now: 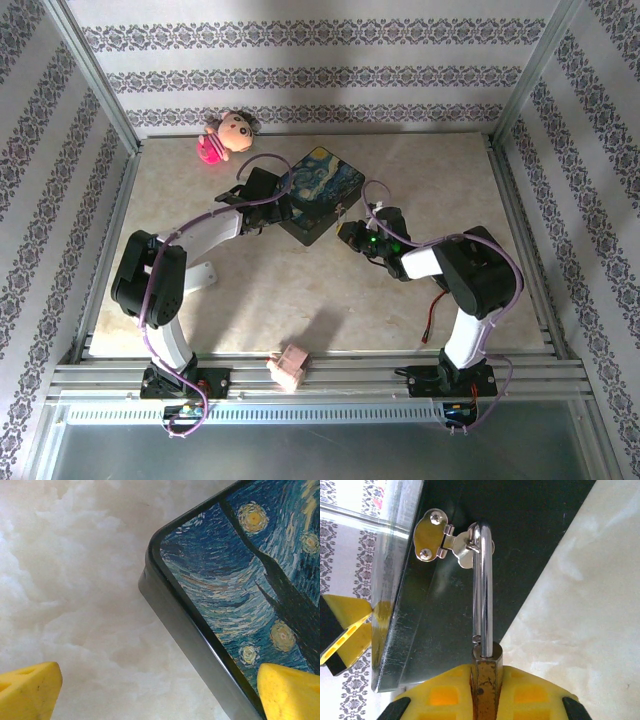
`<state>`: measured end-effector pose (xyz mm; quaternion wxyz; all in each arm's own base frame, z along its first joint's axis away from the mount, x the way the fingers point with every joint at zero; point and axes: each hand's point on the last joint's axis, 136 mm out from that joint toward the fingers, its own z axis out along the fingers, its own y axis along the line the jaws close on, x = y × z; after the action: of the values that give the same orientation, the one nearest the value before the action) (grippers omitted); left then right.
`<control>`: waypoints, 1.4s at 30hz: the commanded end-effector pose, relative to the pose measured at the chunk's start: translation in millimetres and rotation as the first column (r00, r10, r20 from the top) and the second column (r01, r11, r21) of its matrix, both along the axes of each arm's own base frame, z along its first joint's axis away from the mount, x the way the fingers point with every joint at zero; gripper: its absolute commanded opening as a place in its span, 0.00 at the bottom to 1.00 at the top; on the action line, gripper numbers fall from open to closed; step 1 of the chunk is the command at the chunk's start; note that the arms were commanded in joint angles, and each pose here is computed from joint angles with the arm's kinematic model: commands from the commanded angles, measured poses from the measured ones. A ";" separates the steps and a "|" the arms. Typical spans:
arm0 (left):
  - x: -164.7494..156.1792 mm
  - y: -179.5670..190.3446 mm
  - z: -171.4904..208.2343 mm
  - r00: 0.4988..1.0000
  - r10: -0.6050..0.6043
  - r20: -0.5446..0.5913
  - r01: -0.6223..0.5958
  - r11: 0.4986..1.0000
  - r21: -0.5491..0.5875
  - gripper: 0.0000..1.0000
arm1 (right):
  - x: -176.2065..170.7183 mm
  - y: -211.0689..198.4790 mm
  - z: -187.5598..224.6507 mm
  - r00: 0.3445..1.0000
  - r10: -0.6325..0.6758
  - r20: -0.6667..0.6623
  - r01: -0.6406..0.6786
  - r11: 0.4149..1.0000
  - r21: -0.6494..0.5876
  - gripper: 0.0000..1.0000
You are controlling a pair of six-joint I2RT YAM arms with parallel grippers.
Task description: Unlock the padlock with the key
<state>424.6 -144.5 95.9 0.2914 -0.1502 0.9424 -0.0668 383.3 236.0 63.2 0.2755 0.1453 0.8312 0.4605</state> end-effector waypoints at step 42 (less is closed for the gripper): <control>-33.1 11.9 -26.7 0.994 -0.017 -0.112 0.021 0.999 0.035 0.79 | 68.3 -20.8 26.1 0.955 -0.235 0.179 0.219 0.970 0.106 0.00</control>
<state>398.5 -140.9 70.9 0.2479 -0.1406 0.9565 -0.0624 430.5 222.0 68.3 0.3549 0.2003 0.7873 0.4627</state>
